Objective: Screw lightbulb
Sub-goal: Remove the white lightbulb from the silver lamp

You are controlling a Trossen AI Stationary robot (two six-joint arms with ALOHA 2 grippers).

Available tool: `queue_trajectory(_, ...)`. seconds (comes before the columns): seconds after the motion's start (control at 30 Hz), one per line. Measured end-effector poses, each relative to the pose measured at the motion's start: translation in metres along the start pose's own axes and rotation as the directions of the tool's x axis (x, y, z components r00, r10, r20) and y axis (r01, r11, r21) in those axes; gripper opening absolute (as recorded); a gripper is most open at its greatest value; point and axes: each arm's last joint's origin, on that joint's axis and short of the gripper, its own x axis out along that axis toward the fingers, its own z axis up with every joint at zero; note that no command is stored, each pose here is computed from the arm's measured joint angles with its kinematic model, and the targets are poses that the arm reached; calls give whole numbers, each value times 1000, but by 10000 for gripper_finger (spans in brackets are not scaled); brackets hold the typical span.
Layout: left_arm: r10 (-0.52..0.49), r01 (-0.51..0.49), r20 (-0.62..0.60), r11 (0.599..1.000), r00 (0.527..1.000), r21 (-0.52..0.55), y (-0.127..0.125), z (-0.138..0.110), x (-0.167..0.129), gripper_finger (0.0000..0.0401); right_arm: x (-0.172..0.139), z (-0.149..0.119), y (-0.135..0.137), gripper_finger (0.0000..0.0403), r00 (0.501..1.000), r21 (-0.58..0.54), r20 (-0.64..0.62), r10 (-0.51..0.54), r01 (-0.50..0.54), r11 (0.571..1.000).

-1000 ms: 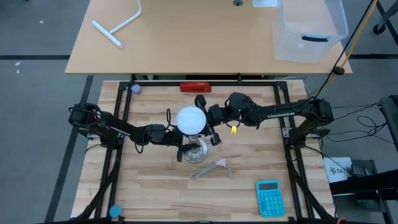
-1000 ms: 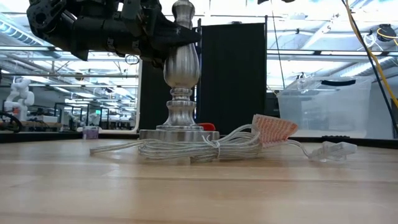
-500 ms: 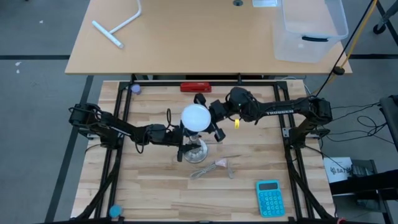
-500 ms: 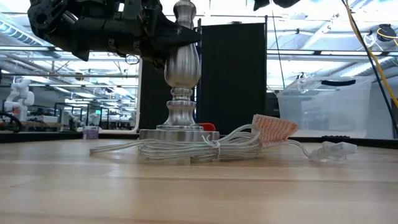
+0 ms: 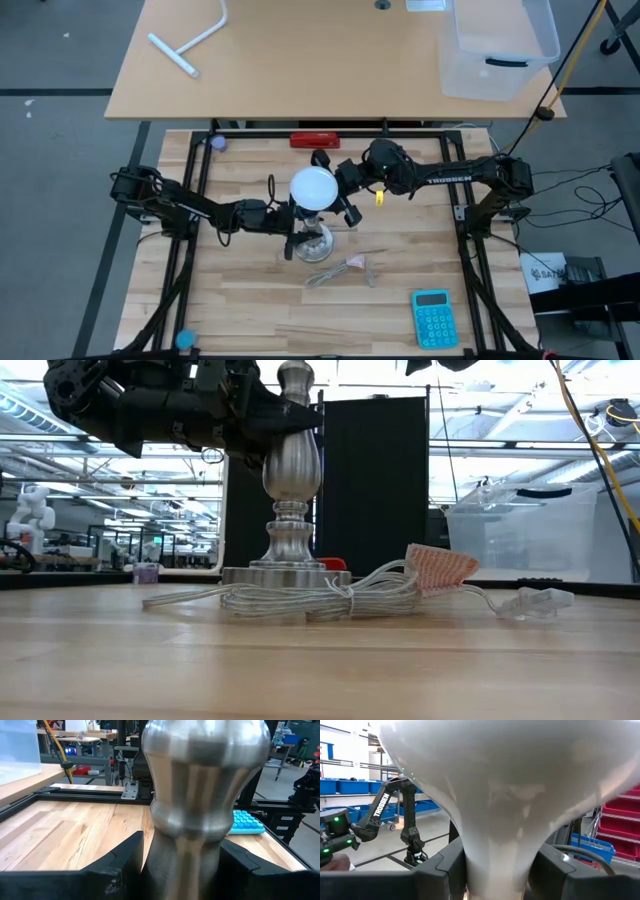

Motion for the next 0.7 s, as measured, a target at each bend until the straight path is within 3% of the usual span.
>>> queue_trajectory(0.7,11,-11,-4,1000,1000,3,0,-1,0,190,-8,14,2,290,999,-6,-31,30,-30,1000)
